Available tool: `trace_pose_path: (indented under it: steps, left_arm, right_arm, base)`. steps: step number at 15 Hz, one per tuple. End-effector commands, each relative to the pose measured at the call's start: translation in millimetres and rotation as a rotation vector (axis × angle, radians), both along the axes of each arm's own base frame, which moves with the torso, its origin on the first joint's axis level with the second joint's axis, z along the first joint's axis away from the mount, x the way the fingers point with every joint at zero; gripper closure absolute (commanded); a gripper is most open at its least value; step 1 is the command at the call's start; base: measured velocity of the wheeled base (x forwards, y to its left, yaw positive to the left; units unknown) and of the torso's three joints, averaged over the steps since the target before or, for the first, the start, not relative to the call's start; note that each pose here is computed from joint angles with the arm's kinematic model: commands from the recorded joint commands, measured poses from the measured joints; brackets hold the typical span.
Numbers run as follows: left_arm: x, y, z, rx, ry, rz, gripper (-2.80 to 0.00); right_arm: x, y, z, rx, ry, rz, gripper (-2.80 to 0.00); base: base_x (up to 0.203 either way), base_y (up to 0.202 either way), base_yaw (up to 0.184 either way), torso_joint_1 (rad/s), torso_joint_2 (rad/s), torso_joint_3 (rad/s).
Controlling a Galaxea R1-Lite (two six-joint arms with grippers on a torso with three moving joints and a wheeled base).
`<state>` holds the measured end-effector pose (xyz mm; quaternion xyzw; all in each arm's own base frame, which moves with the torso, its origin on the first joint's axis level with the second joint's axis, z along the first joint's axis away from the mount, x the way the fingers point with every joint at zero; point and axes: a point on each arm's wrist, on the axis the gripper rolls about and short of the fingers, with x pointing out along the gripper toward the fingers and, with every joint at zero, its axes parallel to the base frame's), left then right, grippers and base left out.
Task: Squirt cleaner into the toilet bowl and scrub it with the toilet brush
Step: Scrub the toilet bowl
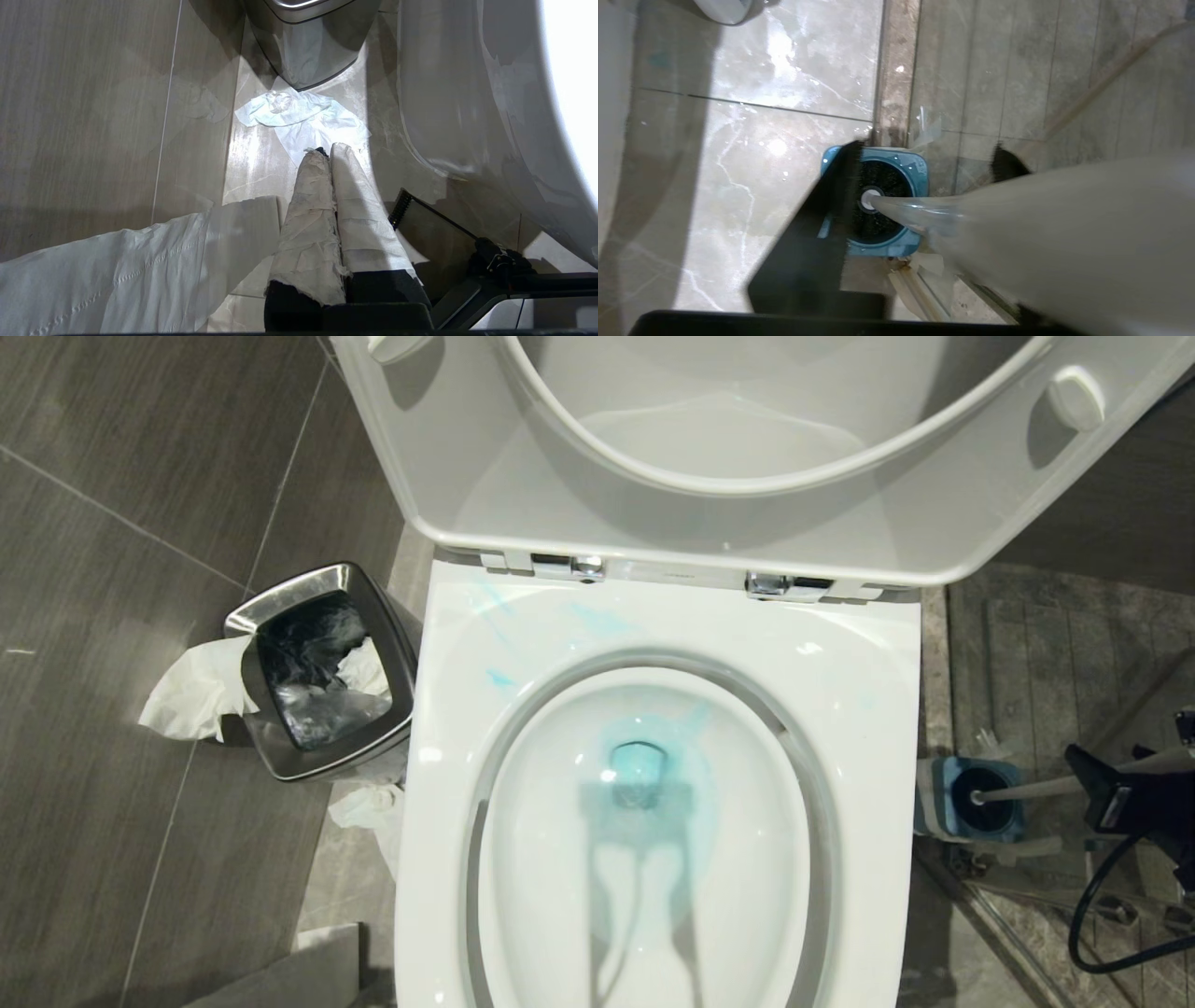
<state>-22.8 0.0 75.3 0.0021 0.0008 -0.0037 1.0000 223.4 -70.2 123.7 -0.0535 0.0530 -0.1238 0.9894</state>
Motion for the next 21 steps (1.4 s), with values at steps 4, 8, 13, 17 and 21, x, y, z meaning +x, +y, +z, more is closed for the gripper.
trace_pose_path:
  steps: [4, 8, 13, 17, 21]
  left_arm:
    - [0, 0, 0, 0.0, 0.001, 0.0, 0.0]
    - [0, 0, 0, 0.0, 0.001, 0.0, 0.0]
    - [0, 0, 0, 0.0, 0.003, 0.0, 0.0]
    - [0, 0, 0, 0.0, 0.001, 0.0, 0.0]
    - [0, 0, 0, 0.0, 0.001, 0.0, 0.0]
  right_arm:
    - [-14, 6, 2, -0.014, -0.047, 0.042, 0.0]
    - [-28, 11, -3, -0.014, -0.023, 0.039, 0.0]
    - [-43, 15, 8, -0.035, -0.085, 0.037, 0.0]
    - [-61, 21, 28, -0.056, -0.162, 0.047, 0.0]
    - [-84, 29, 53, -0.051, -0.229, 0.058, 0.0]
  base:
    - [0.0, 0.0, 0.0, 0.0, 0.0, 0.0]
    - [0.0, 0.0, 0.0, 0.0, 0.0, 0.0]
    - [0.0, 0.0, 0.0, 0.0, 0.0, 0.0]
    - [0.0, 0.0, 0.0, 0.0, 0.0, 0.0]
    - [0.0, 0.0, 0.0, 0.0, 0.0, 0.0]
